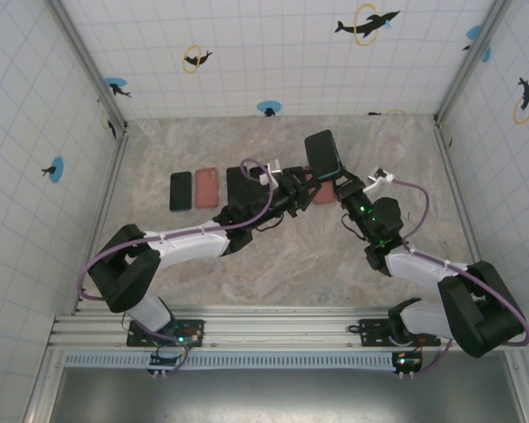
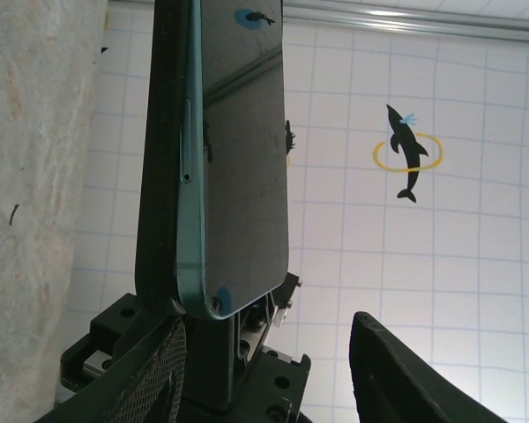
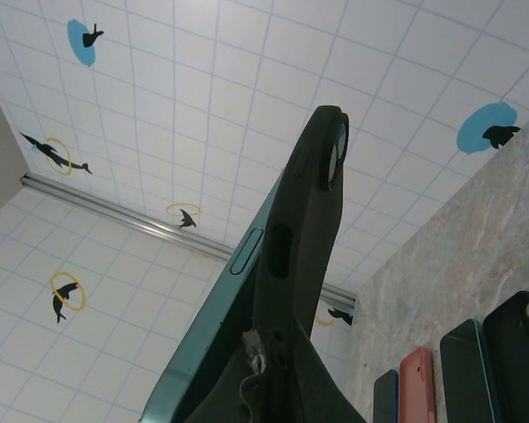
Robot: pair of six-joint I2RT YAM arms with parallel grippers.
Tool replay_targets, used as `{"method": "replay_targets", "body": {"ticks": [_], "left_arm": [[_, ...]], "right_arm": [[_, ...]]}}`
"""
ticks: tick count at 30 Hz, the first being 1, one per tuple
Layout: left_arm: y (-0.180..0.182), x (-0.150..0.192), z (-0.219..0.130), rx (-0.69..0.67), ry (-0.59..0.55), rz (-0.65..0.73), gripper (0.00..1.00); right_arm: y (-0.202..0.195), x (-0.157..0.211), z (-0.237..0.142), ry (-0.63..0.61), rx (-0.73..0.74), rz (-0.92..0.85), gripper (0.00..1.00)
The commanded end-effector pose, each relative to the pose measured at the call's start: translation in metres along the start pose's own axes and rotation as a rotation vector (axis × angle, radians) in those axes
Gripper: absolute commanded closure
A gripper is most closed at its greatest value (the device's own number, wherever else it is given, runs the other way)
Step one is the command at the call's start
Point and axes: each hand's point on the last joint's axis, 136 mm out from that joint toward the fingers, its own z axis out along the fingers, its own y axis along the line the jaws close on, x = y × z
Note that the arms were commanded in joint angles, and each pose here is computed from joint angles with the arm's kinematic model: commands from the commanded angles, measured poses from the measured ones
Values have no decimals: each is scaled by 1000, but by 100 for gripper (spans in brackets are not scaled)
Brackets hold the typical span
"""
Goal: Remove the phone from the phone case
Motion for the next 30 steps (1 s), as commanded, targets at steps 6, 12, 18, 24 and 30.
{"method": "replay_targets", "body": {"ticks": [6,12,18,24,30], "left_arm": [[-22,-7,3,89,-25,-7,50],[-23,-10,0,92,-39,-4,51],[-9,-18,-3,67,-74,-21,51],[-6,-25,1,73,-102,-37,52],[2,-29,3,72,-122,-62,59]], "right_arm": [[23,-2,-4,-18,-103,-40,100],[25,0,-6,-10,-115,-47,100],[34,-2,-9,-36,-151,-33,100],[36,-3,-18,-85,-161,-6,100],[36,-5,-25,-112,-163,6,100]]}}
